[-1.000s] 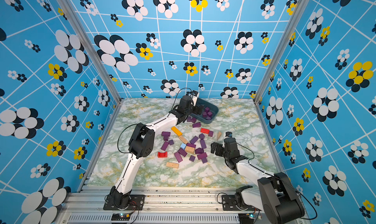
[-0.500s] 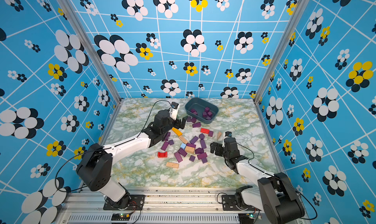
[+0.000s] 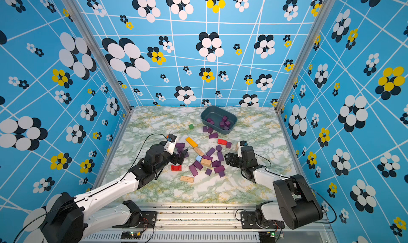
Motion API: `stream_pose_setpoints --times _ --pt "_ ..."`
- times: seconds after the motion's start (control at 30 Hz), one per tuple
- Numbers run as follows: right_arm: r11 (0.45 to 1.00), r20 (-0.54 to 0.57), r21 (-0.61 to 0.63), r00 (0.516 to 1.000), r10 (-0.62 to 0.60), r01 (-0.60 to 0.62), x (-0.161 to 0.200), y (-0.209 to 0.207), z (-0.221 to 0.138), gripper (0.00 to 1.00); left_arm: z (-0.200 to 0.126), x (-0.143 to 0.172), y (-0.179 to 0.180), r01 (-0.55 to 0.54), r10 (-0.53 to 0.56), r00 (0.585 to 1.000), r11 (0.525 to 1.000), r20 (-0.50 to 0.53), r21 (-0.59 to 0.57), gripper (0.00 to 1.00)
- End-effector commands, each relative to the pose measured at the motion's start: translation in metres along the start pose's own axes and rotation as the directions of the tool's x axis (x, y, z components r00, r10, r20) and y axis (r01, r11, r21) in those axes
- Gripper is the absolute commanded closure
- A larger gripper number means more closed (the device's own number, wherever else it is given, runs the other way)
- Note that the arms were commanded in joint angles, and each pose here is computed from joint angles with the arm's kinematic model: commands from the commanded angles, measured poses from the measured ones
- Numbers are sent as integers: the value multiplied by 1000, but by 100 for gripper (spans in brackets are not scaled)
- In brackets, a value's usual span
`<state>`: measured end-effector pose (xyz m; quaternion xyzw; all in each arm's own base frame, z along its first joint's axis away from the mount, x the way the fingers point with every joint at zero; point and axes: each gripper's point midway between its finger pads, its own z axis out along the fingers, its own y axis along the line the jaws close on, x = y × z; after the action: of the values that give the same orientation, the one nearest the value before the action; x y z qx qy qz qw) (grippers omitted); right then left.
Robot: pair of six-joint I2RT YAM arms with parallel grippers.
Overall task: Pick purple bricks into the storage bin
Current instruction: Pick up the building block from the center of the board.
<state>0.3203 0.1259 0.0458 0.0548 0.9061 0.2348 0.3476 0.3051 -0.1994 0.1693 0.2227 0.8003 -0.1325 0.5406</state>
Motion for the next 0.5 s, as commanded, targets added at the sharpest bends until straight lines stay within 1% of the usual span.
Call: stream_pose_setpoints --times 0.0,0.1,0.23,0.33,0.47 --pt "999 14 -34 1000 -21 21 -15 12 4 16 -7 4 -7 2 -5 999 999 49 47 1" --pt "999 2 1 999 -54 54 -19 11 5 18 -15 12 -11 -6 -1 995 997 97 73 1" --pt "989 -7 90 994 -113 113 -26 4 8 18 -21 19 -1 32 -36 988 999 153 30 1" --pt "985 -21 116 992 -126 128 -32 4 14 18 -19 23 -2 48 -51 991 998 127 31 1" --pt "981 -46 105 986 -160 164 -40 19 23 18 -16 25 -8 52 -59 992 996 115 67 0"
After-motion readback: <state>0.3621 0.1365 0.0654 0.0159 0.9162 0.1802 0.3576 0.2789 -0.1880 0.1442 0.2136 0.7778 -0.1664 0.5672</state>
